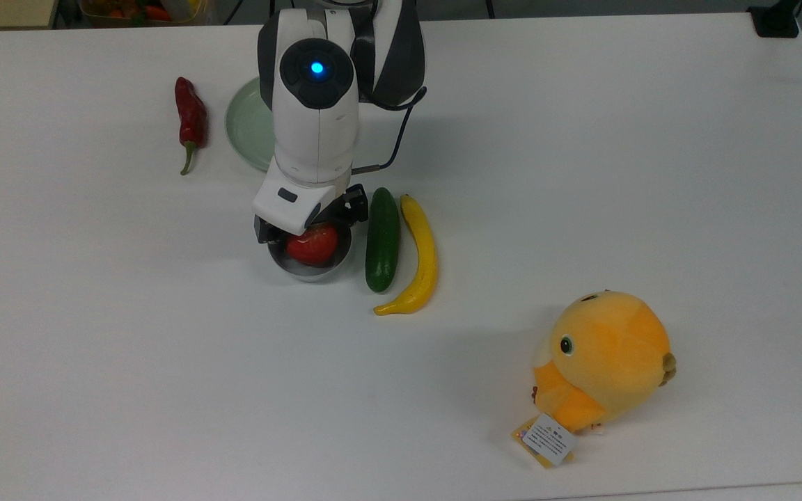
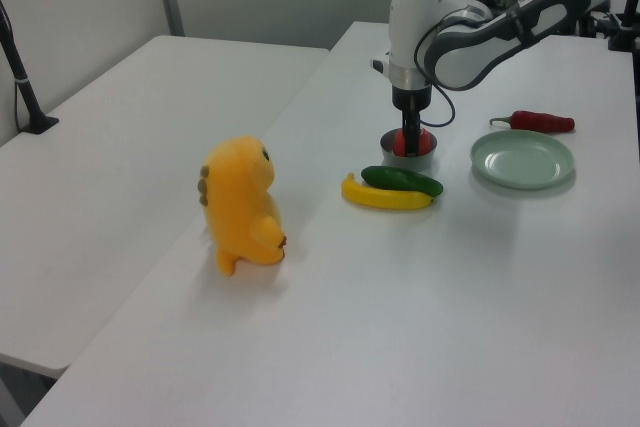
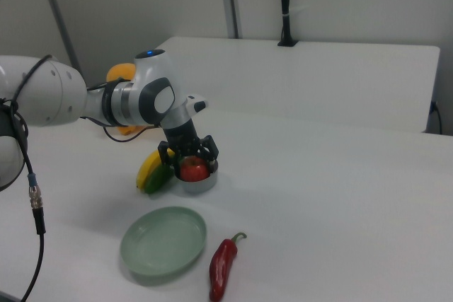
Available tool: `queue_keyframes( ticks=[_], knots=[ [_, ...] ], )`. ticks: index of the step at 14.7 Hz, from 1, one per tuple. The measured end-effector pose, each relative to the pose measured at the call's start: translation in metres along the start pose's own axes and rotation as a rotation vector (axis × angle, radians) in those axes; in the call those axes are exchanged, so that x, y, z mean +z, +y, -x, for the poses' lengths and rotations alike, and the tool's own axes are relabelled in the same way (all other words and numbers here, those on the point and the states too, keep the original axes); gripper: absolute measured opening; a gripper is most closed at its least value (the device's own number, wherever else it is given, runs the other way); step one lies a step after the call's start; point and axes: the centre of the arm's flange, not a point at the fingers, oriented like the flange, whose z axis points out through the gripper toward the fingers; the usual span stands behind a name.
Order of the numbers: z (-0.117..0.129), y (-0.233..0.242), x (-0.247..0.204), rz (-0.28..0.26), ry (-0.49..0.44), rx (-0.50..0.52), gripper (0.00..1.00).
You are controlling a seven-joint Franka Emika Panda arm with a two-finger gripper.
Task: Red apple placed in the center of the desktop
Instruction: 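Lower the gripper into the bowl and close it on the apple, then lift the red apple out of the grey bowl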
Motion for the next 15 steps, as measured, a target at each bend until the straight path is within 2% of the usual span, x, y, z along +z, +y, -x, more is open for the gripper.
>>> queue_keyframes(
  ticks=[2,3,15],
  knots=[
    [0.0,0.0,0.0,0.0,0.0,-0.001,0.86],
    [-0.001,0.0,-0.001,0.001,0.002,-0.001,0.84],
    [-0.003,0.003,-0.013,0.008,0.022,0.003,0.81]
  ],
)
